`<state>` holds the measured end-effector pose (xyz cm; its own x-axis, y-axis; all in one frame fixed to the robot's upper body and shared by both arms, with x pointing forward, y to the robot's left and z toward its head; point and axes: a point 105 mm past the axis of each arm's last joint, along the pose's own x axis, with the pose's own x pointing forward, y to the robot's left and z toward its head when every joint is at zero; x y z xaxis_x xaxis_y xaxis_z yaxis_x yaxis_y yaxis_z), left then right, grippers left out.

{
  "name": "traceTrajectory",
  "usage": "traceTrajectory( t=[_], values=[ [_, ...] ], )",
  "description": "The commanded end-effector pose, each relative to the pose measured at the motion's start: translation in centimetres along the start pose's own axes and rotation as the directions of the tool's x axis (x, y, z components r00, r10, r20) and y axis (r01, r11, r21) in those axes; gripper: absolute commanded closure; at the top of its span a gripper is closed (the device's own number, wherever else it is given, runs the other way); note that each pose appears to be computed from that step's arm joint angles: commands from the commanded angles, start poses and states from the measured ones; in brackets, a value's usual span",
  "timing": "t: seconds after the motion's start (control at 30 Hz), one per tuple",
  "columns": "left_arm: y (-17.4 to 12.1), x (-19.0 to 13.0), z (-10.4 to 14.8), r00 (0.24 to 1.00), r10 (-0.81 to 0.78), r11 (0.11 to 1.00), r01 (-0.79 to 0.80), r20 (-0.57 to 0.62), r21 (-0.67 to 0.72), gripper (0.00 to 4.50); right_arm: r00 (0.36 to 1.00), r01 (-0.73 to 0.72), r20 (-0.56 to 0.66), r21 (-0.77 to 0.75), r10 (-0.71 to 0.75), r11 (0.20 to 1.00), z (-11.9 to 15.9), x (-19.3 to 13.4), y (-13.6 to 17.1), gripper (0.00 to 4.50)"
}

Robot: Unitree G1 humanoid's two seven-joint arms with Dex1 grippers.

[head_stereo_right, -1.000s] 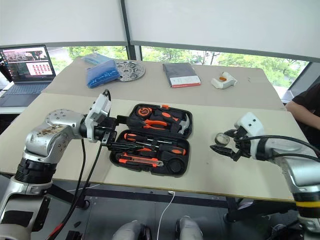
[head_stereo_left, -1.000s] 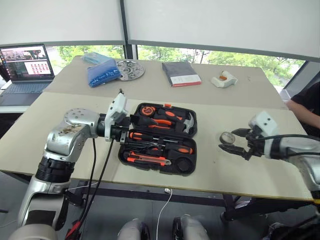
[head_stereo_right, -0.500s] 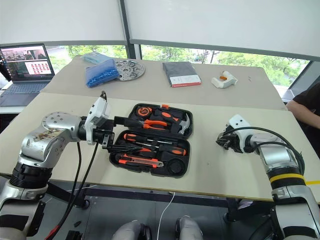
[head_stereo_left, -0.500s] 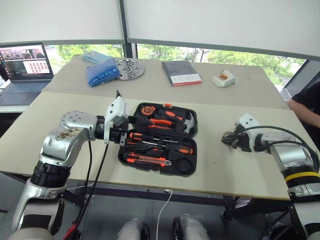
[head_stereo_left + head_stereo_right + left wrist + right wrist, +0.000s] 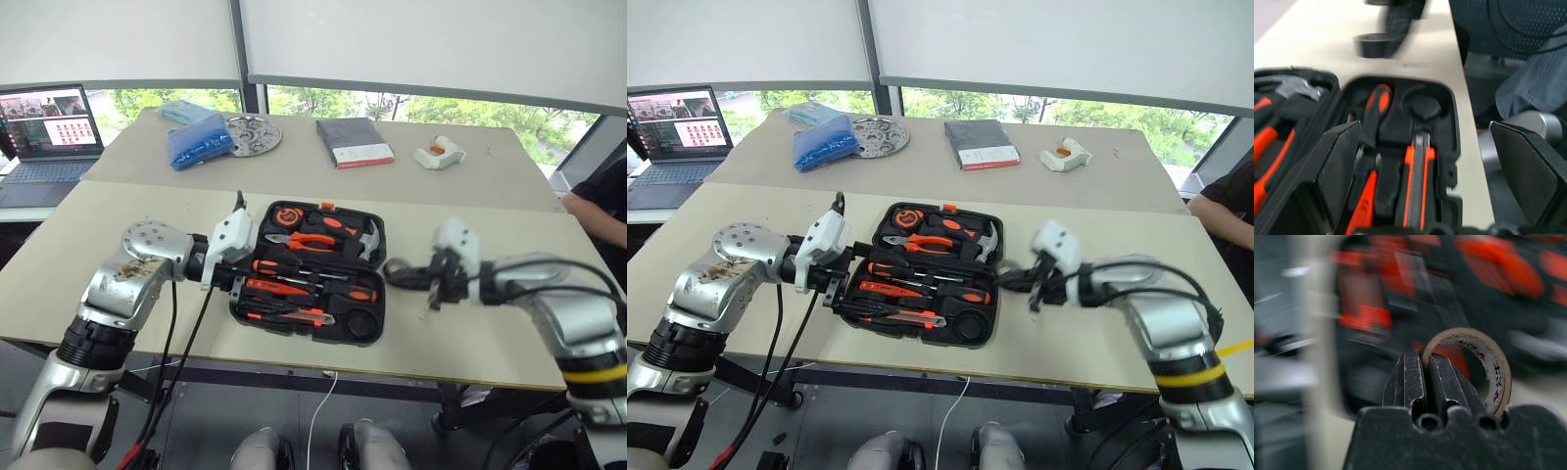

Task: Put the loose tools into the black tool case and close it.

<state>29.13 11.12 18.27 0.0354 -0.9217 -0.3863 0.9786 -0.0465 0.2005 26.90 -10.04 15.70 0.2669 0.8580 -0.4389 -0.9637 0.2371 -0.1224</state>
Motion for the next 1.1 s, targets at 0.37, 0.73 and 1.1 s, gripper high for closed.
traceTrajectory(
  t=[0.37,0.73,1.1],
  values=[
    [0.0,-0.5,0.1,1.000,-0.019,0.998,0.020,-0.025,0.052,0.00,0.982,-0.015,-0.186,-0.019,0.011,1.000,-2.9,1.9,1.4,3.57],
    [0.5,-0.6,-0.3,0.999,0.029,0.999,-0.028,-0.026,0.038,0.00,0.990,-0.086,-0.115,0.012,0.087,0.996,-1.0,0.8,2.1,0.88],
    [4.6,-8.9,-6.7,0.867,0.463,0.867,-0.486,-0.185,-0.106,1.56,0.968,0.250,-0.072,0.138,-0.242,0.958,-2.6,-4.7,-4.2,3.41]
  ],
)
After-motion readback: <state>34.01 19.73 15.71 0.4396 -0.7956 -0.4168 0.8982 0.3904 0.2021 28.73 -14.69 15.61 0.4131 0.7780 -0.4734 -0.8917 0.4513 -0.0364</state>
